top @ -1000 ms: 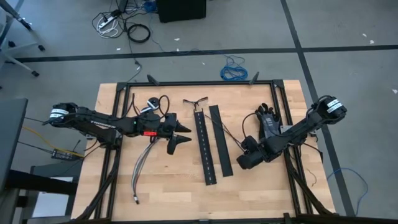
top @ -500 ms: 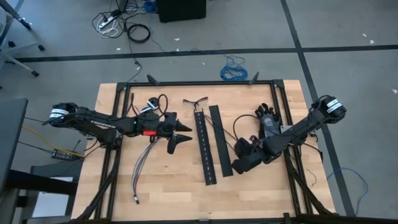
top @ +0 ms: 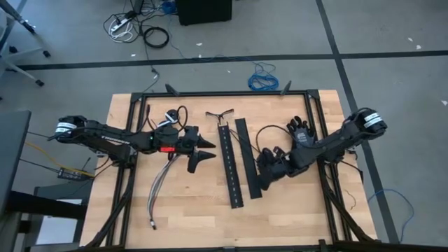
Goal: Ziptie cables
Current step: Wrap the black zip tie on the cable
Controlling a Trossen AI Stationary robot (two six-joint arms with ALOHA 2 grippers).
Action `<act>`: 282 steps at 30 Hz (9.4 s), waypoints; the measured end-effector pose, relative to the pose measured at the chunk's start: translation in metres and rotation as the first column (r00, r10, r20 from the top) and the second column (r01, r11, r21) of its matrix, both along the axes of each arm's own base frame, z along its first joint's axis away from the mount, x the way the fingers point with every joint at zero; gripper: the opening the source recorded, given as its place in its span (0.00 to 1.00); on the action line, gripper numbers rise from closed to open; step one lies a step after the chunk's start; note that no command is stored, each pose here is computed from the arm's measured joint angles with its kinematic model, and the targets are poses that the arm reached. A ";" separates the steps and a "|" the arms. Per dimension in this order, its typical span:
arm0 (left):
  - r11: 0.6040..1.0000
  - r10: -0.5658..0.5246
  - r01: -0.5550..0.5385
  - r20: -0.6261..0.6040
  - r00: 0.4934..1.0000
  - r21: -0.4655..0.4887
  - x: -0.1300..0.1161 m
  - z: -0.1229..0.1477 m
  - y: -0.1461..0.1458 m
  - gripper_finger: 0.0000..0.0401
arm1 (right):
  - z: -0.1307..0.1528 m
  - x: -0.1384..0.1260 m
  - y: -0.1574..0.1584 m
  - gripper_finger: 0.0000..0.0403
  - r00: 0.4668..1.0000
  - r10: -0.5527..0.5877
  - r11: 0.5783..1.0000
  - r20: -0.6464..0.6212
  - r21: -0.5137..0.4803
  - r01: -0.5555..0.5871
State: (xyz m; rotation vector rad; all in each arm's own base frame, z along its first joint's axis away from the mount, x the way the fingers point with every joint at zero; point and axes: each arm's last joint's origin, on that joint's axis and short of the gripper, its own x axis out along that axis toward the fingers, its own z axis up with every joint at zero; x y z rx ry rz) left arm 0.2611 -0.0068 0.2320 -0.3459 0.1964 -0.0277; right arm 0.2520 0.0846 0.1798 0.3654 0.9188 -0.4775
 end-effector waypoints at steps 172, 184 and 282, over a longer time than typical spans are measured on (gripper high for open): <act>0.522 -0.204 -0.175 0.322 0.925 0.835 -0.015 0.048 -0.023 0.00 | 0.087 0.069 -0.062 0.54 0.536 -0.016 1.000 0.844 0.027 -0.012; 0.164 -0.046 -0.154 0.164 0.985 0.974 -0.015 0.037 -0.032 0.00 | 0.087 0.073 -0.068 0.53 0.452 -0.385 0.874 0.805 0.475 -0.101; 0.350 -0.114 -0.022 0.066 0.991 0.936 0.031 0.024 -0.065 0.00 | 0.081 0.073 -0.083 0.28 0.526 -0.175 0.980 0.832 0.200 0.009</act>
